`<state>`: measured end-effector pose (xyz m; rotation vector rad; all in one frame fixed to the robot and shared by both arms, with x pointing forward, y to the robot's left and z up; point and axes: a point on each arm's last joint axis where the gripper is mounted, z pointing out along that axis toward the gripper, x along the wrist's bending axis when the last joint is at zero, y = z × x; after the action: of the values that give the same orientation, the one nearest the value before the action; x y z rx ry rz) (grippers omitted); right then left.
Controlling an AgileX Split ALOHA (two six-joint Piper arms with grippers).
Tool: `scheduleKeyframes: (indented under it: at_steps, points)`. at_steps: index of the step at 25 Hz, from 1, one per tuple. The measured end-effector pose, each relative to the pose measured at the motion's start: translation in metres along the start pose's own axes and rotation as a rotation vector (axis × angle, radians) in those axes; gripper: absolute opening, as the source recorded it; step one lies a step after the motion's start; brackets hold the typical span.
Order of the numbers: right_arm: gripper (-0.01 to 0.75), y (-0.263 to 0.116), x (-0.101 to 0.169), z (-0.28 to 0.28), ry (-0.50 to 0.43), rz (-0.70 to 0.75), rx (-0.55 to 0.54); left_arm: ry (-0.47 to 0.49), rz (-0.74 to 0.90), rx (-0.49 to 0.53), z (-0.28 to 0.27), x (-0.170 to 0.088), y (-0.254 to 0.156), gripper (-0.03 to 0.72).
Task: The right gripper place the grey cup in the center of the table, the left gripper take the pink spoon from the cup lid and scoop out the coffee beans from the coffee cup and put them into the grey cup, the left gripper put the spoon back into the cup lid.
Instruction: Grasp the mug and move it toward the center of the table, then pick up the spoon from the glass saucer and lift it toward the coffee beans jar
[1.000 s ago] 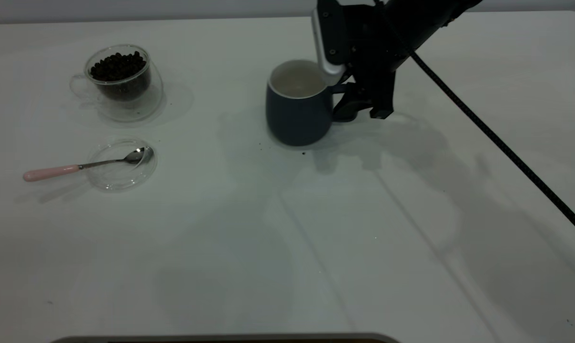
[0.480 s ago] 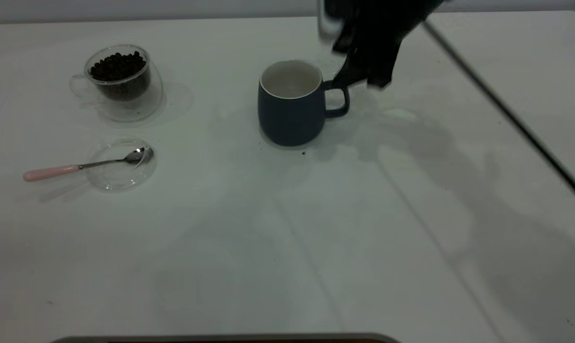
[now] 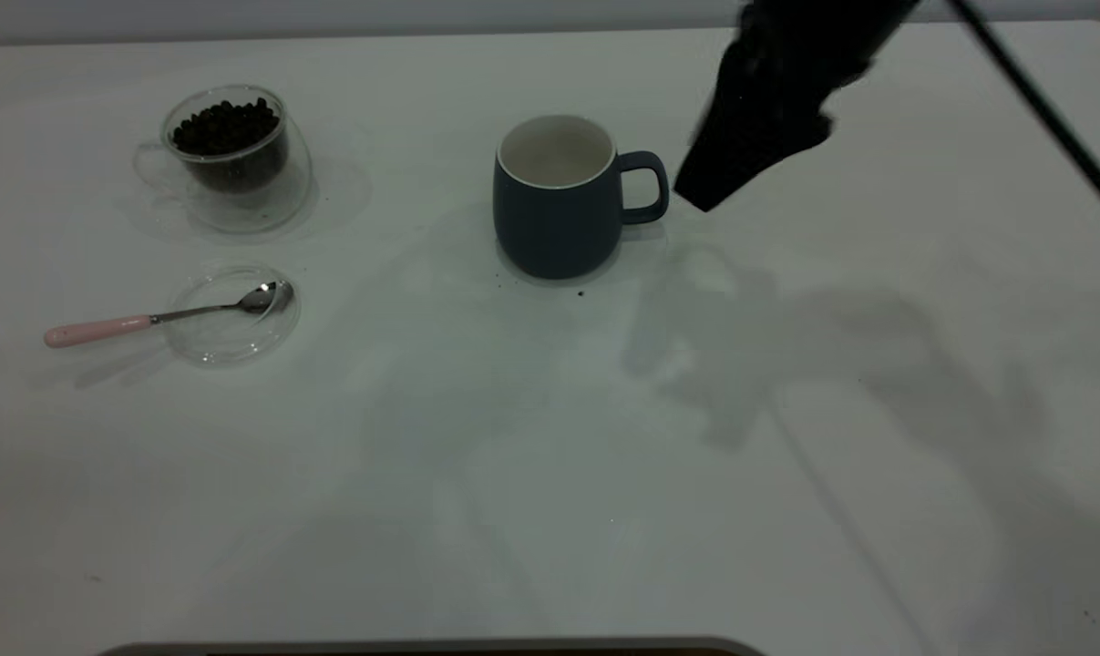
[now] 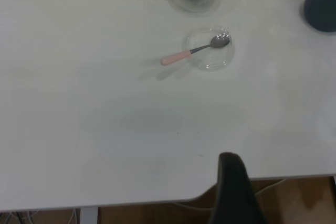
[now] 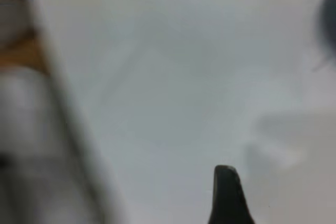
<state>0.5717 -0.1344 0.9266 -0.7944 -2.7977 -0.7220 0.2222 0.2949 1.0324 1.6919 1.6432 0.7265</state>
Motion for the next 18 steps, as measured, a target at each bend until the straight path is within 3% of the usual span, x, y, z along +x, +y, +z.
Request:
scheduleKeyframes:
  at_steps: [3, 6, 8, 12, 18]
  points:
    - [0.537, -0.016, 0.028, -0.047, -0.05, 0.266, 0.147, 0.0, 0.0, 0.0, 0.0, 0.0, 0.0, 0.522]
    - [0.537, -0.042, 0.05, -0.09, -0.218, 0.437, 0.297, 0.0, 0.0, 0.0, 0.0, 0.0, 0.0, 0.522]
    - [0.537, -0.063, 0.066, -0.11, -0.321, 0.5, 0.331, 0.0, 0.0, 0.0, 0.0, 0.0, 0.0, 0.522]
    - [0.537, -0.113, 0.111, -0.14, -0.438, 0.52, 0.273, 0.0, 0.0, 0.0, 0.0, 0.0, 0.0, 0.522]
    - [0.537, -0.191, 0.162, -0.158, -0.557, 0.607, 0.034, 0.0, 0.0, 0.0, 0.0, 0.0, 0.0, 0.522]
